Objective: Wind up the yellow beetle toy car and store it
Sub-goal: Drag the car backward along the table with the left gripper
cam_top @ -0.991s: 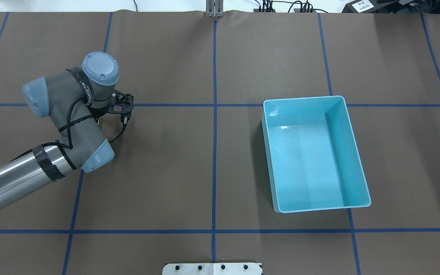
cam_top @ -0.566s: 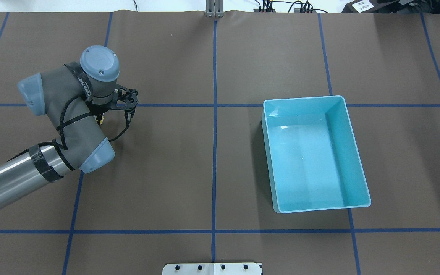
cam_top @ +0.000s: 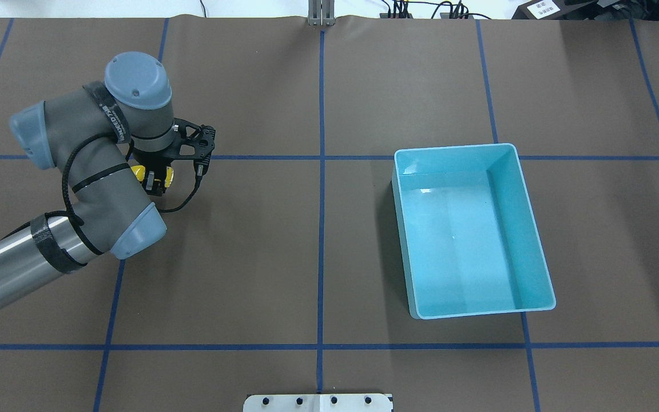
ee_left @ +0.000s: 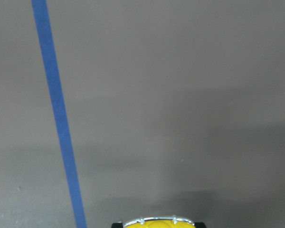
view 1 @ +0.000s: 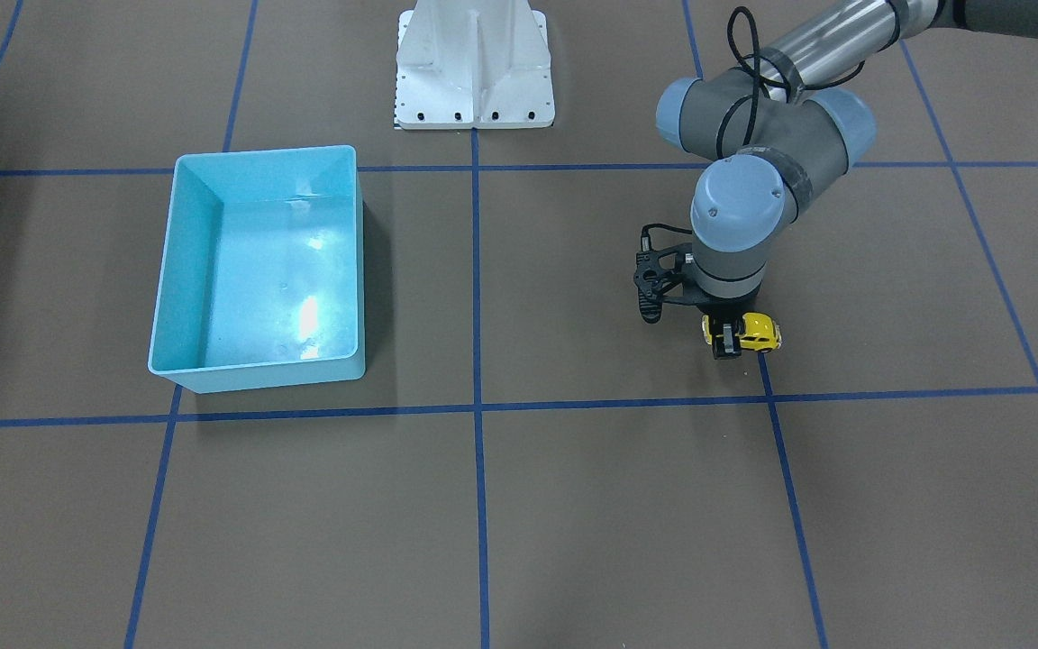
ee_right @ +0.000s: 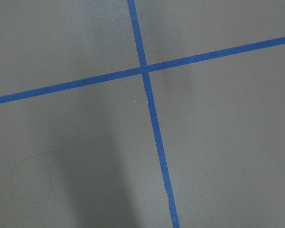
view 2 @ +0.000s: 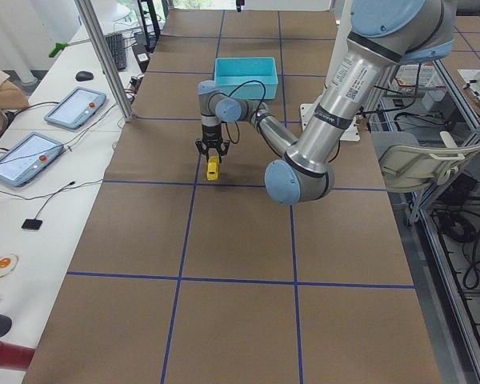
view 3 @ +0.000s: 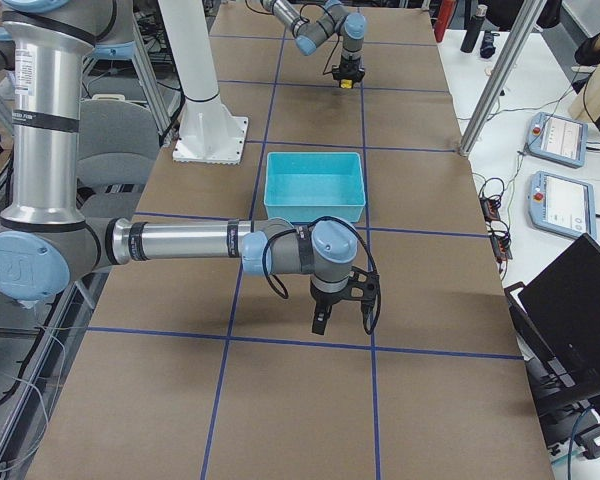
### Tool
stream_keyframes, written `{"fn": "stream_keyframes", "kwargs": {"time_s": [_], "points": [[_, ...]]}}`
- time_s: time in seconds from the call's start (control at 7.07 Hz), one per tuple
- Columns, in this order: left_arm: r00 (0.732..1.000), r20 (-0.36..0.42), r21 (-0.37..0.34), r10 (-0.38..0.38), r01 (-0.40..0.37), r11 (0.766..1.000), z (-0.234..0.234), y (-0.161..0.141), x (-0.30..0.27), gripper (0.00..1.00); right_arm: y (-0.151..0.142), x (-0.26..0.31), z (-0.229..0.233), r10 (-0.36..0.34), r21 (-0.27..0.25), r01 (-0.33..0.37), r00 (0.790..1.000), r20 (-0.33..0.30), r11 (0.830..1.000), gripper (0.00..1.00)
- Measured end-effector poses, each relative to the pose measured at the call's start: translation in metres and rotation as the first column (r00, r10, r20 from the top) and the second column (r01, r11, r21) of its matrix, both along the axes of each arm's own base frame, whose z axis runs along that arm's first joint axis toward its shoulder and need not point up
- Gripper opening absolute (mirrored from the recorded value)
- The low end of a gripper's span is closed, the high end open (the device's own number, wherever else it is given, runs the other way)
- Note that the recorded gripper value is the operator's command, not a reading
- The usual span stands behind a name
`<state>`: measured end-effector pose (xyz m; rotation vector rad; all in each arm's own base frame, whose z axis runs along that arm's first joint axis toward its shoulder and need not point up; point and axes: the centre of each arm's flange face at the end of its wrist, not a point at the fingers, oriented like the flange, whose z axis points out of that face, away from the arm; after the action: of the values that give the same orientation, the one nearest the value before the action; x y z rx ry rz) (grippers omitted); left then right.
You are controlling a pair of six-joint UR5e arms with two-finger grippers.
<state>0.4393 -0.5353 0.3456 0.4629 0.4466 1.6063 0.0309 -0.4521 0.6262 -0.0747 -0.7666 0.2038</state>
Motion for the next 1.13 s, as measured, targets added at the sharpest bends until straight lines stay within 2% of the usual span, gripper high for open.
{"fn": "stream_keyframes", "kwargs": {"time_s": [0.42, 1.13], "points": [[0.996, -0.072, 0.012, 0.055, -0.054, 0.998, 0.021, 0.007, -0.006, 0.00, 0.000, 0.000, 0.000, 0.000, 0.000, 0.000, 1.000, 0.000, 1.000, 1.00], [0.995, -0.090, 0.029, 0.041, -0.039, 0.999, 0.041, 0.005, -0.017, 0.00, 0.000, 0.000, 0.001, 0.000, -0.001, 0.000, 1.000, 0.000, 1.000, 1.00]]}}
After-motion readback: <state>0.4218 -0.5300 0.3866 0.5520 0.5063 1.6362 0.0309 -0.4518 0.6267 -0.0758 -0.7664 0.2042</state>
